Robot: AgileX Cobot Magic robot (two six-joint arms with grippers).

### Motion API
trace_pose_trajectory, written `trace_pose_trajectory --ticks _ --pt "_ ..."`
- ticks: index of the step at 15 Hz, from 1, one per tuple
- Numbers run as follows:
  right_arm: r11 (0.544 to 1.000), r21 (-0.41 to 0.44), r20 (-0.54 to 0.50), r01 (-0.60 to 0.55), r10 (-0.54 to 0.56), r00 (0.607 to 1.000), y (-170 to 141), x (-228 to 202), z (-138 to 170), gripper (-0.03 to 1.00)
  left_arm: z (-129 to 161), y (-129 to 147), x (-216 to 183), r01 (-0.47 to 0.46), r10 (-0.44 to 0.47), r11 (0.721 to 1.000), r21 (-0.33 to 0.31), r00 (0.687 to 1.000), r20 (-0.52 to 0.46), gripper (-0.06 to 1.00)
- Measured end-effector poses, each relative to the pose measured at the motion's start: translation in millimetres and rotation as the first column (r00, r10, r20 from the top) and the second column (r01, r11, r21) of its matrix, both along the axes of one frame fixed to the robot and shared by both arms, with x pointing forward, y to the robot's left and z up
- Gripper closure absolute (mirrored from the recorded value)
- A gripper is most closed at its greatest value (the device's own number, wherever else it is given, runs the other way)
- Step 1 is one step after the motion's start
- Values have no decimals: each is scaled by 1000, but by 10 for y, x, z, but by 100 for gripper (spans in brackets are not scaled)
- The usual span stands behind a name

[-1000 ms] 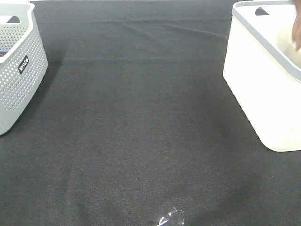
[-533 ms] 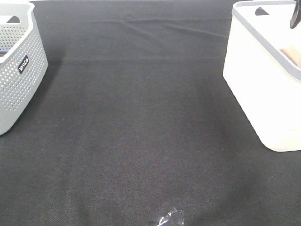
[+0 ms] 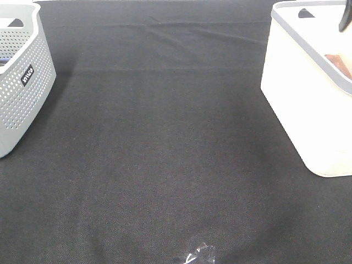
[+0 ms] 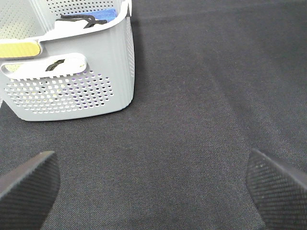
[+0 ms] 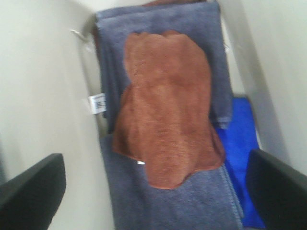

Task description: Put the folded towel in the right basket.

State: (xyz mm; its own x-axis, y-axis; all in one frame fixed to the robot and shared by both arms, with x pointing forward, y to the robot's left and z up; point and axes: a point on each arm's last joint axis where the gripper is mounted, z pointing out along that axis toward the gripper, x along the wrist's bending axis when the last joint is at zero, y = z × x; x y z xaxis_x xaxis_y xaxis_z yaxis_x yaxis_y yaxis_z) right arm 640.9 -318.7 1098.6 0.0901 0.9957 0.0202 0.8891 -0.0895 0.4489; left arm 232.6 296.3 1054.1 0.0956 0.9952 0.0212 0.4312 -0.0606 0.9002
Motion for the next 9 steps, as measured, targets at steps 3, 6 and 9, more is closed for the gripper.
trace_pose_trajectory --ticks 3,6,9 --pt "999 24 49 -27 26 998 292 -252 361 -1 0 0 0 0 0 1000 0 1000 0 -4" --pt "1000 26 110 -7 4 994 272 -908 785 0 0 0 0 0 0 1000 0 1000 0 -4" --pt "999 32 237 -13 6 971 250 -1930 830 0 0 0 0 0 0 1000 0 1000 0 -4"
